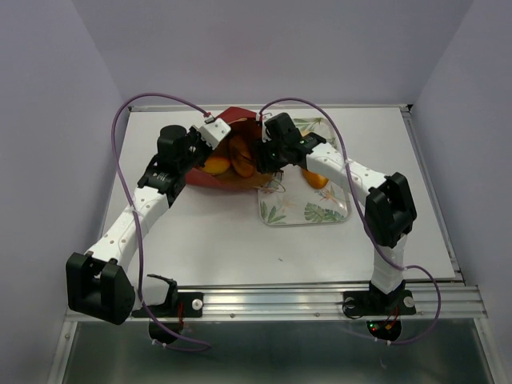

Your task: Take the fake bread out of the paper bag

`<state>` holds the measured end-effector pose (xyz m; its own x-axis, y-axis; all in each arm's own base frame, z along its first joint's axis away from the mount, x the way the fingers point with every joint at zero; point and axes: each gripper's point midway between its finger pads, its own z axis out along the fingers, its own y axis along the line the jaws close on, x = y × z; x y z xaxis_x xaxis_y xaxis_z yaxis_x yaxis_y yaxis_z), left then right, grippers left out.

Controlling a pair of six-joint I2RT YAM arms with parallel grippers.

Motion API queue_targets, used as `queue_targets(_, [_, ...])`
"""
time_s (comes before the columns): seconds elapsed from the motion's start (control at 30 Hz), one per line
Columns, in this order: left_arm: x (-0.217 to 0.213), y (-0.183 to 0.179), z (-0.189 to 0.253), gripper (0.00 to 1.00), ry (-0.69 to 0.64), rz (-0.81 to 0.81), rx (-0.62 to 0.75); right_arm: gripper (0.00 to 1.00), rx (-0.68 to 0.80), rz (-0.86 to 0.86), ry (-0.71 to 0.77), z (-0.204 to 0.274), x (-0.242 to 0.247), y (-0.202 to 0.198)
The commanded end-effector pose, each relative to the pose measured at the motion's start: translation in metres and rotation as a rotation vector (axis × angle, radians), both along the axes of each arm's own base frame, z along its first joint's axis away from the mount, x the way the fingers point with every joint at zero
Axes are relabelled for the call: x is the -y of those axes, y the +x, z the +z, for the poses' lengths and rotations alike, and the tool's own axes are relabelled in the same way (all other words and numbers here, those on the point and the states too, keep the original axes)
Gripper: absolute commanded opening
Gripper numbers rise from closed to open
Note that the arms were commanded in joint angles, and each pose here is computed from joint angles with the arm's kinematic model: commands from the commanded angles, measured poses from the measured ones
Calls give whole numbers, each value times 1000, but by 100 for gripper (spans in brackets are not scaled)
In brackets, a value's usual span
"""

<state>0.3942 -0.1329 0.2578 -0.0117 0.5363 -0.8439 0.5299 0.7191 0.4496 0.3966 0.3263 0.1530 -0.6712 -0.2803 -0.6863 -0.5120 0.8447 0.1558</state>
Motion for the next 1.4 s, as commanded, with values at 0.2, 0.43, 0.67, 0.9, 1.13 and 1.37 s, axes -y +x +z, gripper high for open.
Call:
queue_targets(0.2, [3,1,29,0,-13,-16,84,55,43,18,64,22,-20,10])
queue_targets(0.43, [2,2,31,0,-13,-15,91,54,18,45,90,17,-31,12])
queue_targets(0.67, [2,2,31,0,-9,-14,95,53,16,45,83,14,-33,15])
queue_targets(0.9, [2,2,30,0,-9,-14,95,13,34,46,105,28,-34,15])
queue_targets(1.13, [2,2,29,0,-12,-12,96,1,82,45,154,62,-31,9])
queue_targets(1.37, [1,2,28,0,-4,-10,99,1,145,9,135,78,-13,6])
